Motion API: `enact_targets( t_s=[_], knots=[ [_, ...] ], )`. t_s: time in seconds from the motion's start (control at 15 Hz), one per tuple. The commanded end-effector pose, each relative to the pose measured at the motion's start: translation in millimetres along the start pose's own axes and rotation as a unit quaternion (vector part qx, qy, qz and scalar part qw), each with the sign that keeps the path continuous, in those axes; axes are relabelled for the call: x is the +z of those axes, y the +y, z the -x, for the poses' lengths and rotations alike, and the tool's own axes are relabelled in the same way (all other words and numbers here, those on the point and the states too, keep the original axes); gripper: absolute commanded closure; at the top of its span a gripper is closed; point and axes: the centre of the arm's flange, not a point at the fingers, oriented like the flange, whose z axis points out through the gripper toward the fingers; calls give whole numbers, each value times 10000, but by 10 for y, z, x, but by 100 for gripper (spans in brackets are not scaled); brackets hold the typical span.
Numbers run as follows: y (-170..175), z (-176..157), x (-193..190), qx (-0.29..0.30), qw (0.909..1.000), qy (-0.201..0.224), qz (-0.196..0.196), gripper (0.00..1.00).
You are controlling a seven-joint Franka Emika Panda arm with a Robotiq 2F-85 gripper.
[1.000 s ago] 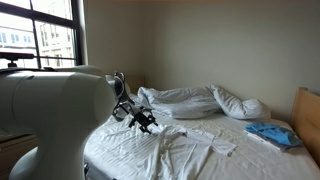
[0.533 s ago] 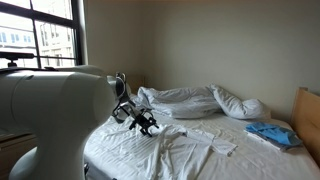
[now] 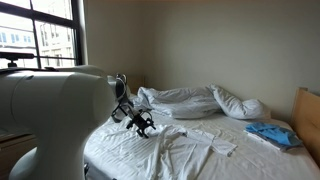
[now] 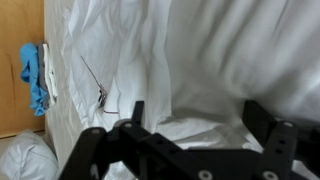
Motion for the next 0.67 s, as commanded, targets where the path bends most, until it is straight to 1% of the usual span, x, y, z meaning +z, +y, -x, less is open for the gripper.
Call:
enact_targets(
  t_s=[0.0,0.13,0.33,0.6],
  knots=[
    [-336,-425,-157,-485,9979,412,114,0],
    [-446,-417,-242,-717,9947,709,197,0],
    [-529,-454,-345,-882,9903,1049,231,0],
    [-423,-583,-263,-811,9895,1128,390,0]
  ],
)
